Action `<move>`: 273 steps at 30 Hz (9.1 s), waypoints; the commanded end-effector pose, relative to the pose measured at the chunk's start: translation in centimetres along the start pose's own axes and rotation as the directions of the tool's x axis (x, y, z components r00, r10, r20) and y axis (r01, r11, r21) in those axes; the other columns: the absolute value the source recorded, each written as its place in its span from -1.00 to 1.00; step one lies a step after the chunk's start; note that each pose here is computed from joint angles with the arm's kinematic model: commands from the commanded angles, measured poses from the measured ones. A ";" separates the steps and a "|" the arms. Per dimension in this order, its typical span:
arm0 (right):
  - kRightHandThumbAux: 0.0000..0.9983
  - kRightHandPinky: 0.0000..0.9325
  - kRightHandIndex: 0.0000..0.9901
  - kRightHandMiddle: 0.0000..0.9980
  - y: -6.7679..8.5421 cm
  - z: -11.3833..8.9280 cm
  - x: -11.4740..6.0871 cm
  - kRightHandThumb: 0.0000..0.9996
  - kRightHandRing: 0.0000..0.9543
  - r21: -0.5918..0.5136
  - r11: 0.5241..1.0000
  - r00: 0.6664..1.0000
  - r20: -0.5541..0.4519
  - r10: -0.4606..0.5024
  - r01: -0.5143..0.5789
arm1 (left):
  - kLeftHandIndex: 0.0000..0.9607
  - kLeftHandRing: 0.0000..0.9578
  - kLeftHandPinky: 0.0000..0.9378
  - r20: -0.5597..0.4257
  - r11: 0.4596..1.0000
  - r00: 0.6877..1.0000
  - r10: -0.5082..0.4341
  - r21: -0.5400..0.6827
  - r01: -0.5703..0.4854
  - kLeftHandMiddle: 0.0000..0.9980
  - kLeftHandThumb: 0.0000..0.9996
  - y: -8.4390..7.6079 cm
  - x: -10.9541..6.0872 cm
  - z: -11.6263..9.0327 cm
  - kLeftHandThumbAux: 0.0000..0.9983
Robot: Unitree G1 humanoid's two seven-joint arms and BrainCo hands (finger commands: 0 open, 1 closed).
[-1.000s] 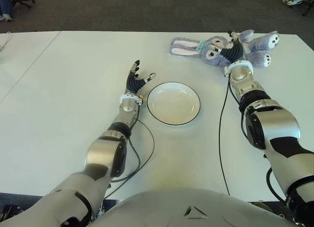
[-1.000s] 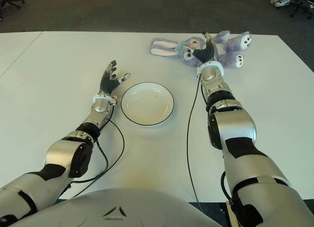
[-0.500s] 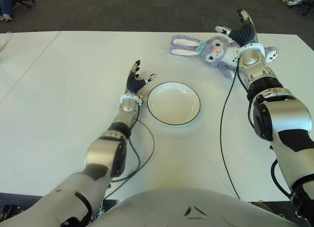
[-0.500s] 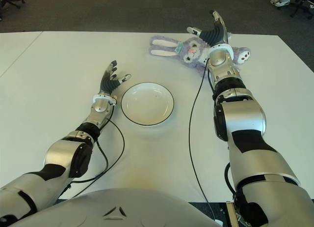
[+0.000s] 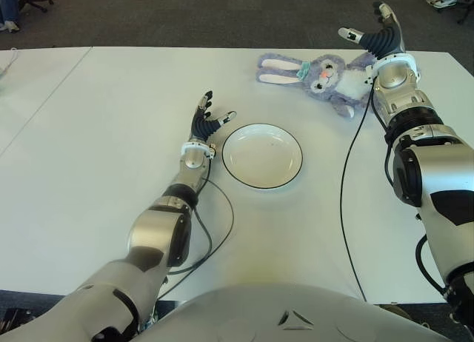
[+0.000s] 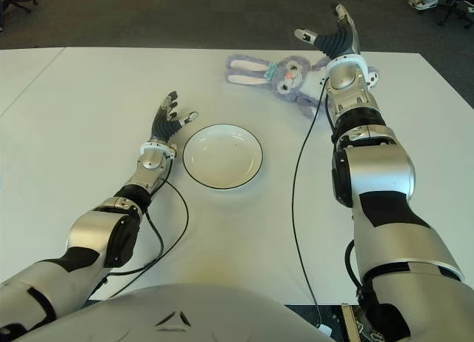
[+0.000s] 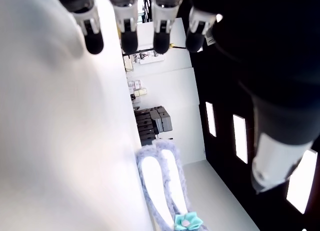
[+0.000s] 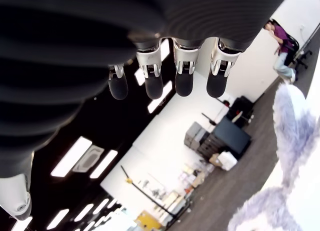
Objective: Put the doll into the plate.
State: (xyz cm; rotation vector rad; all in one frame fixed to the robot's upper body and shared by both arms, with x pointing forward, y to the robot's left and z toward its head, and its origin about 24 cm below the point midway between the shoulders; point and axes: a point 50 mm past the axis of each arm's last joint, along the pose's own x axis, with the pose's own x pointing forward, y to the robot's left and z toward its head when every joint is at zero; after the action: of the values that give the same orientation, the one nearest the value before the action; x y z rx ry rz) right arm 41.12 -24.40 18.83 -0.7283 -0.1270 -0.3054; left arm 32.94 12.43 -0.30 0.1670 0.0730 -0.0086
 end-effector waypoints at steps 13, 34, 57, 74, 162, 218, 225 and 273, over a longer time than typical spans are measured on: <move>0.16 -0.82 -0.89 -0.69 -5.4 -0.3 1.0 -0.93 -0.74 -0.237 0.970 0.998 -0.034 -0.056 0.047 | -1.00 -0.99 -0.98 -0.398 0.997 0.915 -0.061 0.010 0.070 -0.97 -1.00 -2.0 -6.9 -9.0 0.32; -0.15 -0.99 -1.00 -1.00 -7.1 -5.0 -0.4 -0.74 -1.00 -0.784 0.544 0.953 -0.268 0.139 -0.300 | -1.00 -0.96 -0.90 -0.411 0.998 0.910 -0.057 -0.050 0.040 -0.94 -1.00 -1.7 -7.0 -9.2 0.50; -0.18 -0.88 -0.97 -0.95 -4.3 -9.7 -3.0 -0.54 -0.85 -0.808 0.374 0.890 -0.405 0.209 -0.455 | -0.97 -0.92 -0.86 -0.399 0.999 0.916 -0.048 -0.023 0.042 -0.93 -1.00 -1.7 -7.1 -9.1 0.59; -0.13 -0.83 -0.98 -0.95 -1.8 -8.2 -2.5 -0.43 -0.88 -0.810 0.412 0.907 -0.349 0.236 -0.418 | -0.98 -0.93 -0.91 -0.397 0.997 0.916 -0.064 -0.073 0.038 -0.93 -1.00 -1.7 -7.2 -9.2 0.53; 0.43 0.74 -0.11 0.67 1.3 -9.3 -5.4 0.41 0.77 -0.205 0.975 0.996 -0.050 0.071 -0.080 | -0.92 -0.91 -0.87 -0.427 0.990 0.902 -0.072 -0.139 0.013 -0.90 -1.00 -2.4 -7.0 -9.1 0.41; 0.43 0.85 -0.11 0.75 -0.8 -8.4 -21.6 0.41 0.83 -0.142 0.957 0.931 0.234 0.281 -0.253 | -0.99 -0.93 -0.90 -0.395 0.982 0.913 -0.103 -0.187 0.030 -0.93 -1.00 -1.7 -7.4 -9.3 0.36; 0.43 0.85 -0.11 0.74 -0.4 -8.3 -21.2 0.41 0.82 -0.085 0.970 0.943 0.229 0.243 -0.229 | -0.99 -0.95 -0.94 -0.383 0.978 0.918 -0.102 -0.207 0.022 -0.94 -1.00 -1.6 -7.4 -9.3 0.30; 0.43 0.83 -0.11 0.70 -2.7 -2.6 -13.9 0.40 0.80 -0.059 0.990 0.877 0.472 -0.084 0.127 | -0.96 -0.92 -0.90 -0.403 0.985 0.911 -0.090 -0.173 0.020 -0.90 -1.00 -1.6 -7.2 -9.3 0.24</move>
State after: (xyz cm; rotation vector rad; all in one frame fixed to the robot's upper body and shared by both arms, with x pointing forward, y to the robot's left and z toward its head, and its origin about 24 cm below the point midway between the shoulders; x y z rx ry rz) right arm 26.66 -24.81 14.37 -0.8594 -0.5573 -0.1996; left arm 32.67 12.19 -0.25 0.0086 0.0490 -0.0503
